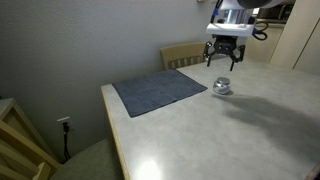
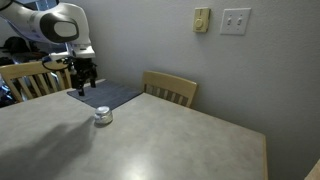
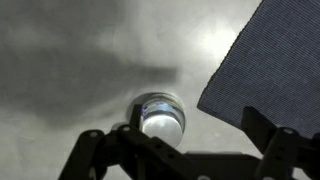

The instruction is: Put the lid on the bottle

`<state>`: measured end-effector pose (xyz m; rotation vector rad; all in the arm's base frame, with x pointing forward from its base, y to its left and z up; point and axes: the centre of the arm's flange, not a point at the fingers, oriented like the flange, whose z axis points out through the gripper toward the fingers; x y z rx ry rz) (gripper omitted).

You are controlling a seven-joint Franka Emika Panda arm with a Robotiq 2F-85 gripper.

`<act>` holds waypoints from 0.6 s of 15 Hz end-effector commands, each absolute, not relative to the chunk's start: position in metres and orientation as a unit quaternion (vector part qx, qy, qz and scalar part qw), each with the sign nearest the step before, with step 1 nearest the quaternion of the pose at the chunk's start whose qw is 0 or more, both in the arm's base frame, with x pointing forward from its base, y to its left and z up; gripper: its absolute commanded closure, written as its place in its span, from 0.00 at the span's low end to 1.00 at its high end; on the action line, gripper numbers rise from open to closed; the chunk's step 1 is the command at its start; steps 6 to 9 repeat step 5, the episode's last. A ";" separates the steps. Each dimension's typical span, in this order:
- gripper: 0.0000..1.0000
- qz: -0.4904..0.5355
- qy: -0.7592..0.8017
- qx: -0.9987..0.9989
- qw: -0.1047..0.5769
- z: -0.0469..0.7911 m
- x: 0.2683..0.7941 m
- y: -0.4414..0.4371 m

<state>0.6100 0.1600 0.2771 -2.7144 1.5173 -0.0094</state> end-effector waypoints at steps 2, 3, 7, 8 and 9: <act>0.00 -0.002 0.488 -0.873 0.015 0.275 0.610 0.160; 0.00 -0.002 0.488 -0.873 0.015 0.275 0.610 0.159; 0.00 -0.002 0.488 -0.872 0.015 0.275 0.610 0.159; 0.00 -0.002 0.488 -0.872 0.015 0.275 0.610 0.159; 0.00 -0.002 0.488 -0.872 0.015 0.275 0.610 0.159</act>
